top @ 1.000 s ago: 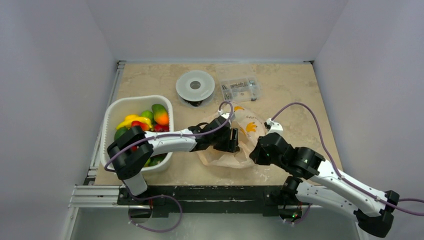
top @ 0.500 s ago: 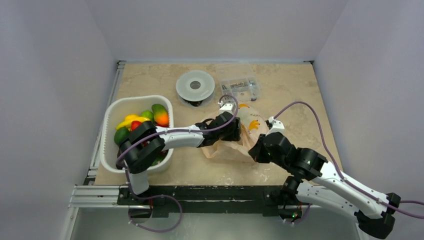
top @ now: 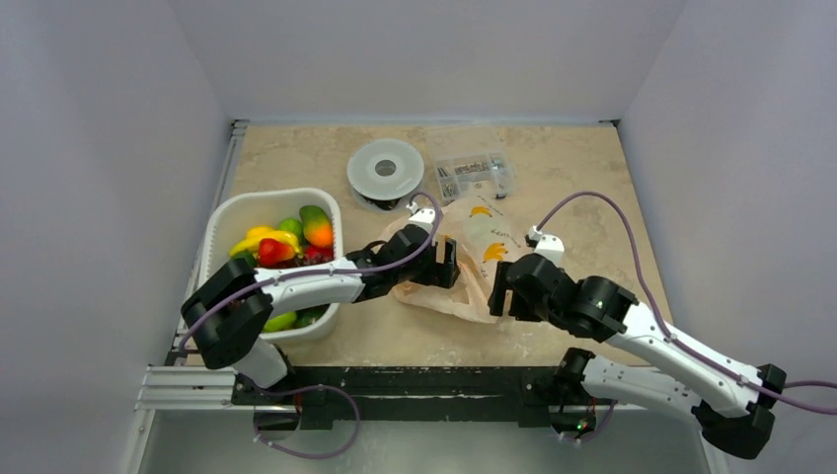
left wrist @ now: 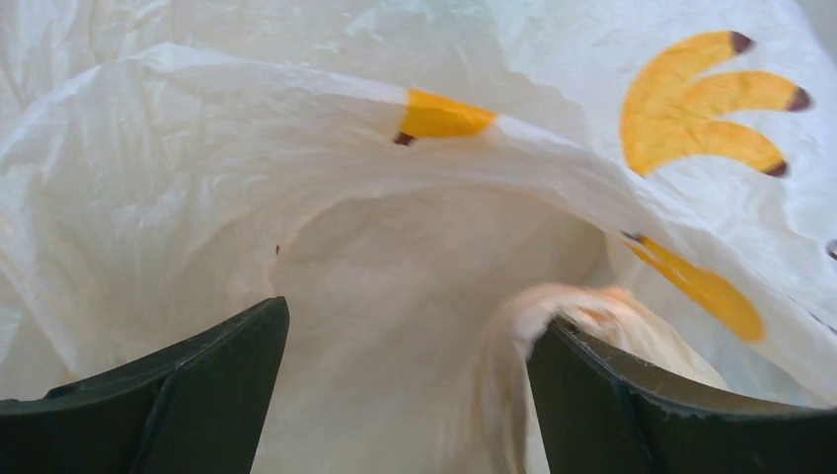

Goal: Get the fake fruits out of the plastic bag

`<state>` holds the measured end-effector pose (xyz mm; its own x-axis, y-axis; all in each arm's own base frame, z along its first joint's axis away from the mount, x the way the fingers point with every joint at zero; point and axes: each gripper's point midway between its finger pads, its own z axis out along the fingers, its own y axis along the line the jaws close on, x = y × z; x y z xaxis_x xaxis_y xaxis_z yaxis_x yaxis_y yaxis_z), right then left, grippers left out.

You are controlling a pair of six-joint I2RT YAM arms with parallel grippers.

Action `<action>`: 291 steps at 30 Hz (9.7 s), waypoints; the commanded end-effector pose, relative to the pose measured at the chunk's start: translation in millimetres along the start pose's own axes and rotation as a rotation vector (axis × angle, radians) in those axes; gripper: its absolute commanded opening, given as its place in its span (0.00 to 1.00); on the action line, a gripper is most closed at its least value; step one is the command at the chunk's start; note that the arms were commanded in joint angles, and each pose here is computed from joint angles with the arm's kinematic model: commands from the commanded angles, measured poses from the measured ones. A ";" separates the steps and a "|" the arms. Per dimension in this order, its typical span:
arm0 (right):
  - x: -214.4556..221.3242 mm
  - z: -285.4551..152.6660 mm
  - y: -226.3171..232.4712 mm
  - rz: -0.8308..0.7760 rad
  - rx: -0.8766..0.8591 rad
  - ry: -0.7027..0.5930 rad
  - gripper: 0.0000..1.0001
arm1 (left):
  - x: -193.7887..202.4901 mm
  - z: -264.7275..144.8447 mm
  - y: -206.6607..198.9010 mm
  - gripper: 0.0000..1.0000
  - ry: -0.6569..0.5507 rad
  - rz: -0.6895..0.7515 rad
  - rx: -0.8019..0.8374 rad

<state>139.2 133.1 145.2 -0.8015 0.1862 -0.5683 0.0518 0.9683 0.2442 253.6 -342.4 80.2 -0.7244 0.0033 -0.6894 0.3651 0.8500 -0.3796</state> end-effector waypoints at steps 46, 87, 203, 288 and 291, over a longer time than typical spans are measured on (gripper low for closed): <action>35.8 98.8 67.2 -0.067 -0.236 0.019 0.21 | -44.8 -97.4 -83.6 0.83 -0.062 -0.122 0.375; -73.2 60.3 48.6 -0.725 0.268 0.022 0.93 | -4.3 -135.8 -39.4 0.78 -0.035 -0.108 0.297; -92.2 53.7 54.0 -0.210 -0.114 -0.230 0.00 | -12.7 -47.0 -61.7 0.42 -0.079 -0.048 0.272; -158.6 -4.1 22.7 0.211 -0.204 -0.548 0.90 | -28.3 38.7 -94.9 0.65 -0.084 -0.017 0.256; -184.5 -1.9 10.0 0.252 -0.237 -0.551 0.89 | -35.1 43.0 -104.3 0.75 -0.077 -0.003 0.277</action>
<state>260.2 121.1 218.5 -0.4074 0.4725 -0.7815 0.0585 0.8675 0.4939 255.7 -434.9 96.1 -0.7042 -0.0515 -0.7082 0.4663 0.7185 -0.5160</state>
